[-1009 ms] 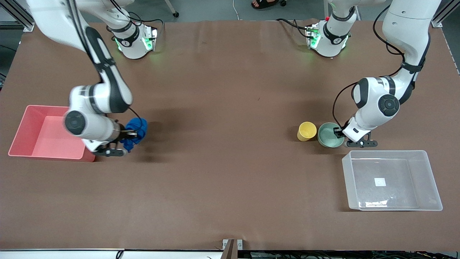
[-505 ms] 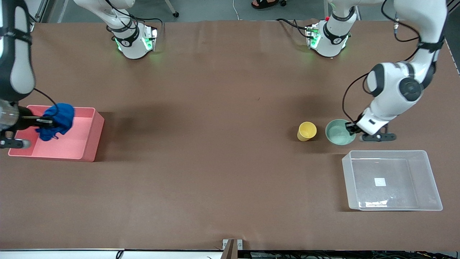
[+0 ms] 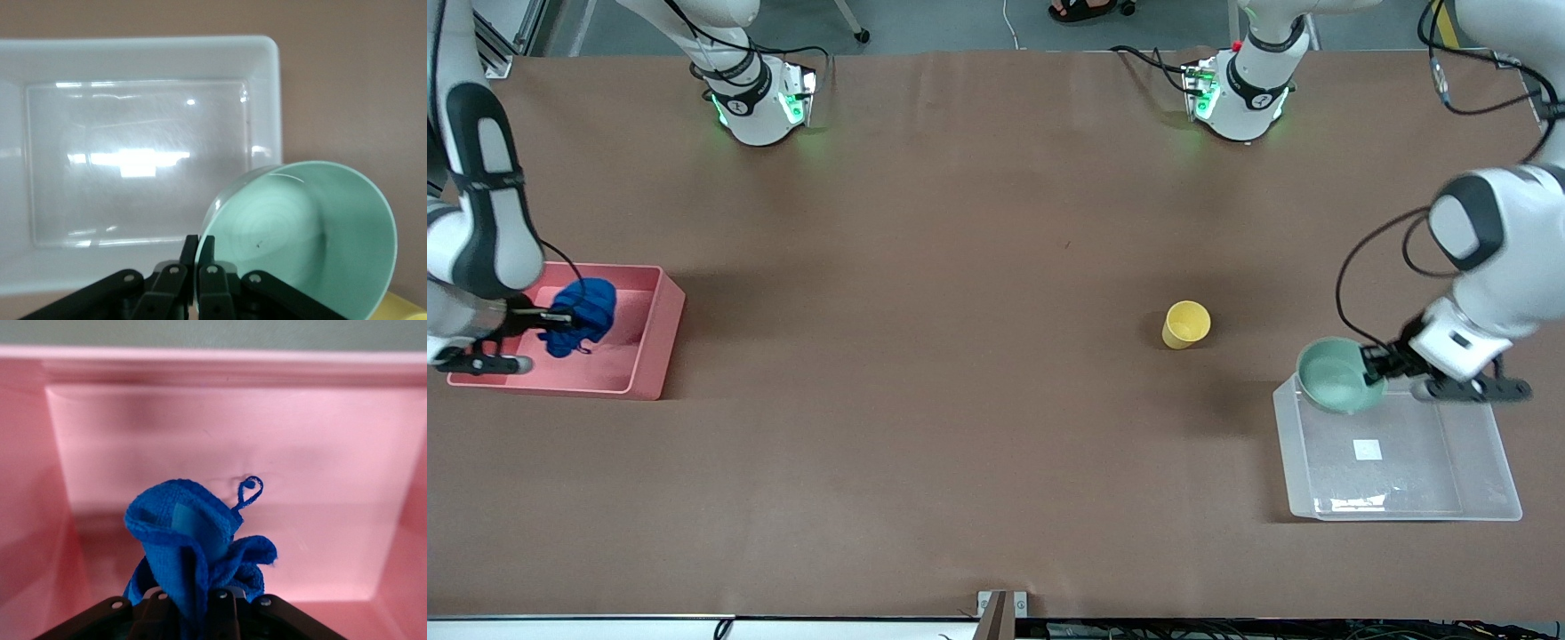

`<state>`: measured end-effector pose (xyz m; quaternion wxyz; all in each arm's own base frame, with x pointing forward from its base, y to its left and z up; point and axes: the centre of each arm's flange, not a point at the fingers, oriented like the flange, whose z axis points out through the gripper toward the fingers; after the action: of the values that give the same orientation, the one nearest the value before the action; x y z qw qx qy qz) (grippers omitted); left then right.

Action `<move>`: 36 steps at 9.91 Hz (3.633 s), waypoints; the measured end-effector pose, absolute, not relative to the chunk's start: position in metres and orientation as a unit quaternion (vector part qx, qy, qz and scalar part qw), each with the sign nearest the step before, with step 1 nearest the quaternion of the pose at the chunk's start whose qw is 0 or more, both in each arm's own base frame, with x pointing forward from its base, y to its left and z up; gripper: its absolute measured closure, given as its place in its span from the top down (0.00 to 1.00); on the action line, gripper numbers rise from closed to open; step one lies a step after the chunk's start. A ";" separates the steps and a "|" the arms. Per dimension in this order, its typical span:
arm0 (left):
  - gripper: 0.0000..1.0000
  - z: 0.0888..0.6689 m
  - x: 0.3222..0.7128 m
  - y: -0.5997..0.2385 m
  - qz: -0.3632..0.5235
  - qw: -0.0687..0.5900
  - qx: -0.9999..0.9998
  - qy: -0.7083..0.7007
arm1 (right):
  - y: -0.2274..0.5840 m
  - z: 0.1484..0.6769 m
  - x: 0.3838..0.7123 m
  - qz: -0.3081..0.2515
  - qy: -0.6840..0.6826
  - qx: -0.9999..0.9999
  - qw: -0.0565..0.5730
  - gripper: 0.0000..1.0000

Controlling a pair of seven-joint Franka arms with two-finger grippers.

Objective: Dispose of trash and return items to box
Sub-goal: 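Drop the cloth into the pink bin while the left gripper carries the bowl, then release the green bowl into the clear box while the right gripper withdraws, then move the left gripper to the yellow cup and grasp its rim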

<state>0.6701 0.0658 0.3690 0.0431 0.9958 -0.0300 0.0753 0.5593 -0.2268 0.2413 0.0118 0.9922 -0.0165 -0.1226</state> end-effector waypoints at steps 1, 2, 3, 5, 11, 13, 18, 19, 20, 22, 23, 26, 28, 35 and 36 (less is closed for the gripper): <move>0.04 0.354 0.693 0.090 0.071 0.042 0.996 -0.038 | -0.225 0.229 0.560 -0.122 -0.014 0.992 0.013 0.24; 0.04 0.328 0.708 0.105 0.063 0.035 0.996 -0.043 | -0.226 0.227 0.562 -0.112 -0.013 0.994 0.017 0.41; 0.04 0.300 0.719 0.109 0.054 0.029 0.997 -0.046 | -0.226 0.232 0.567 -0.098 -0.012 0.995 0.021 0.55; 0.04 0.254 0.728 0.110 0.049 0.022 0.998 -0.045 | -0.227 0.264 0.581 -0.088 -0.012 0.996 0.023 0.84; 0.51 0.272 0.732 0.121 0.082 0.026 0.996 -0.027 | -0.162 0.545 0.575 -0.007 -0.094 0.996 0.003 1.00; 0.80 0.346 0.719 0.117 0.084 0.024 0.995 -0.043 | -0.119 0.610 0.556 -0.018 -0.118 0.993 -0.002 1.00; 1.00 0.435 0.589 -0.029 0.040 0.034 0.996 -0.071 | -0.088 0.651 0.548 -0.019 -0.083 0.996 -0.002 1.00; 1.00 0.421 0.562 -0.059 0.021 0.036 0.996 -0.073 | -0.089 0.650 0.549 -0.015 -0.074 0.997 -0.002 1.00; 1.00 0.401 0.546 -0.083 0.011 0.036 0.996 -0.077 | -0.089 0.650 0.549 -0.014 -0.071 0.997 -0.002 1.00; 1.00 0.349 0.527 -0.116 0.007 0.038 0.995 -0.090 | -0.088 0.650 0.550 -0.012 -0.068 0.998 -0.002 1.00; 1.00 0.321 0.522 -0.130 0.001 0.041 0.995 -0.095 | -0.087 0.650 0.550 -0.011 -0.068 0.998 -0.002 1.00; 1.00 0.254 0.526 -0.145 0.002 0.054 0.994 -0.097 | -0.086 0.650 0.551 -0.009 -0.066 0.998 -0.002 1.00; 0.96 0.227 0.522 -0.145 -0.013 0.045 0.993 -0.111 | -0.084 0.651 0.552 -0.006 -0.064 0.998 -0.001 1.00; 0.04 0.220 0.518 -0.153 -0.010 0.042 0.994 -0.097 | -0.076 0.652 0.555 0.004 -0.056 0.998 0.001 1.00; 0.04 0.240 0.520 -0.151 -0.012 0.037 0.994 -0.100 | -0.076 0.652 0.555 0.003 -0.056 0.998 0.001 1.00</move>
<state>0.5201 -0.1510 0.2395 0.0370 0.9943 -0.0995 -0.0122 0.5553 -0.0755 0.6524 0.0015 0.9984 -0.0556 0.0035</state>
